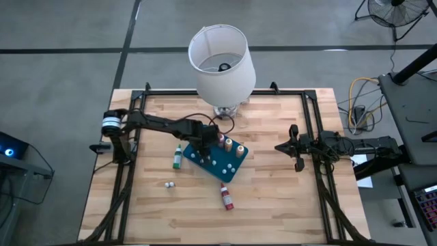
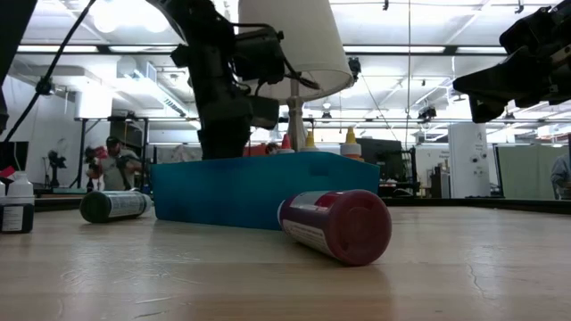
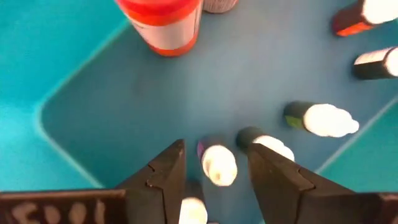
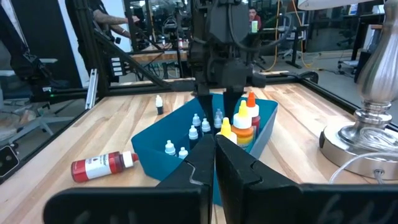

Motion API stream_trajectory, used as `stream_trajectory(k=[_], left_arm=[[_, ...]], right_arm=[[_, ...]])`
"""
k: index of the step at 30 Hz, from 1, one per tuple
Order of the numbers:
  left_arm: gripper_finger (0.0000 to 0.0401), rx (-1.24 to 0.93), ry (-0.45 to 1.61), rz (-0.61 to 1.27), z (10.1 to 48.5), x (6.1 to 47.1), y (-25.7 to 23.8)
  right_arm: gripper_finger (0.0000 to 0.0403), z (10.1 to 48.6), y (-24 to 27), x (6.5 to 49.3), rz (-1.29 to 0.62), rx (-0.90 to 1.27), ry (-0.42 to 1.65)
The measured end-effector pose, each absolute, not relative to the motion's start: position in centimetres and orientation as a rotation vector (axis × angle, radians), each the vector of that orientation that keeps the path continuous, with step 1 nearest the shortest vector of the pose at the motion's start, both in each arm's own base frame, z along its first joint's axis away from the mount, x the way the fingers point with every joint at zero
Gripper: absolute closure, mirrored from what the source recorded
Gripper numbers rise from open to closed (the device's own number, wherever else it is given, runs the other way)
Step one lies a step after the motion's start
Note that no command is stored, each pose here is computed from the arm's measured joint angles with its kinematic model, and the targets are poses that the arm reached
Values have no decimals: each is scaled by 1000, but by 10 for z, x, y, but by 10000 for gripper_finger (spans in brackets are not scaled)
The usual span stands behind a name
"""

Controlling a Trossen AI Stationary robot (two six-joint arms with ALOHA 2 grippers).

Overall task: Pick & Place food coloring
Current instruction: Put the small red food coloring bottle into the blue container

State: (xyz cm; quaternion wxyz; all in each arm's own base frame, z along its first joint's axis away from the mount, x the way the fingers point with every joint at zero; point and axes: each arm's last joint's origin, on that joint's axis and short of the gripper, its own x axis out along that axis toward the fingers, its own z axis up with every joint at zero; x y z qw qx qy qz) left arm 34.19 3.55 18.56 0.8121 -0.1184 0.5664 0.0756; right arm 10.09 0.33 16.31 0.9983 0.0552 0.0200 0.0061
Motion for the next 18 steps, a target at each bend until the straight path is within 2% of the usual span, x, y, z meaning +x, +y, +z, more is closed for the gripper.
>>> stream_trajectory(k=[18], left_arm=[[256,-217,1267,139,240,313,25]], right_arm=[[394,163,3,101,12,110,44]])
